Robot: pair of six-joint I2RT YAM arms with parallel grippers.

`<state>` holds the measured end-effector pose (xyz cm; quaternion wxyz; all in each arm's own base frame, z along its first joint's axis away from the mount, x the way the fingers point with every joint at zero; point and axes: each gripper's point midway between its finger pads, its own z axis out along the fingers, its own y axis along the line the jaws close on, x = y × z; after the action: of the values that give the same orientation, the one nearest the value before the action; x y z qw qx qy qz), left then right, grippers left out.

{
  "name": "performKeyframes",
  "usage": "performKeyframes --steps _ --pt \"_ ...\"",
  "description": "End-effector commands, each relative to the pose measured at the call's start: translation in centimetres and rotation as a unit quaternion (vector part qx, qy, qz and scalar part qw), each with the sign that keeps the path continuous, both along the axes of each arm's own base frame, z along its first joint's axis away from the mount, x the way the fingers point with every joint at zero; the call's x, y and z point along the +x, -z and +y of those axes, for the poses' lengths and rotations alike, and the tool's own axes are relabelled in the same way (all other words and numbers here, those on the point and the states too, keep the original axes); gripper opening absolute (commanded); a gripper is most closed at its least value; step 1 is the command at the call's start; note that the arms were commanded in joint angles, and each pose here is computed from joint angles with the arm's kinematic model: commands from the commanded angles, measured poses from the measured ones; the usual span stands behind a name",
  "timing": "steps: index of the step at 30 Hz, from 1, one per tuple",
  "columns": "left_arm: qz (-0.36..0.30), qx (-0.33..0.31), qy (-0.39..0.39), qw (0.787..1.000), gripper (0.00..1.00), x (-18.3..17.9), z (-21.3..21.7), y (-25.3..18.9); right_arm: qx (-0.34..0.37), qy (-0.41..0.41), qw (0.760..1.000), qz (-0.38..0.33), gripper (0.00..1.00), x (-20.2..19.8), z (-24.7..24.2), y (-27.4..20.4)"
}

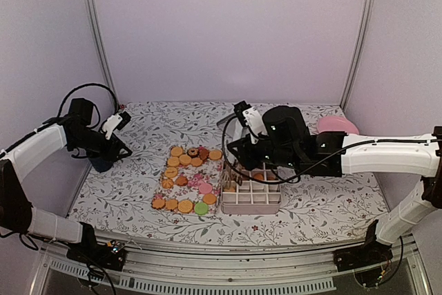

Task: Pack the cookies
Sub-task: Place the fake cookies in the empty pocket of the box, then pick up the fake cookies from the plate.

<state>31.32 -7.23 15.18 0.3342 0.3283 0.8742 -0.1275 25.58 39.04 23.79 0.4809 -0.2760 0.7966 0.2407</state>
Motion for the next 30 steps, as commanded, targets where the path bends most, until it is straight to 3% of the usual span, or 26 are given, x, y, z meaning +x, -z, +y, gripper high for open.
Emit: performKeyframes --steps 1,10,20,30 --pt "0.0 -0.008 0.003 1.0 0.49 0.0 0.0 -0.2 0.042 0.001 0.998 -0.036 0.35 0.8 1.2 -4.4" --pt "0.009 -0.01 -0.002 1.0 0.49 0.0 0.0 0.3 0.059 -0.083 0.994 -0.047 0.35 0.8 9.0 -5.7" --pt "0.009 -0.006 -0.002 1.0 0.49 -0.3 0.1 0.4 0.021 -0.148 0.988 -0.046 0.37 2.6 18.1 -0.6" --pt "0.009 -0.003 -0.002 1.0 0.49 -0.4 0.2 0.6 0.013 -0.162 0.986 -0.038 0.37 4.3 20.6 3.5"
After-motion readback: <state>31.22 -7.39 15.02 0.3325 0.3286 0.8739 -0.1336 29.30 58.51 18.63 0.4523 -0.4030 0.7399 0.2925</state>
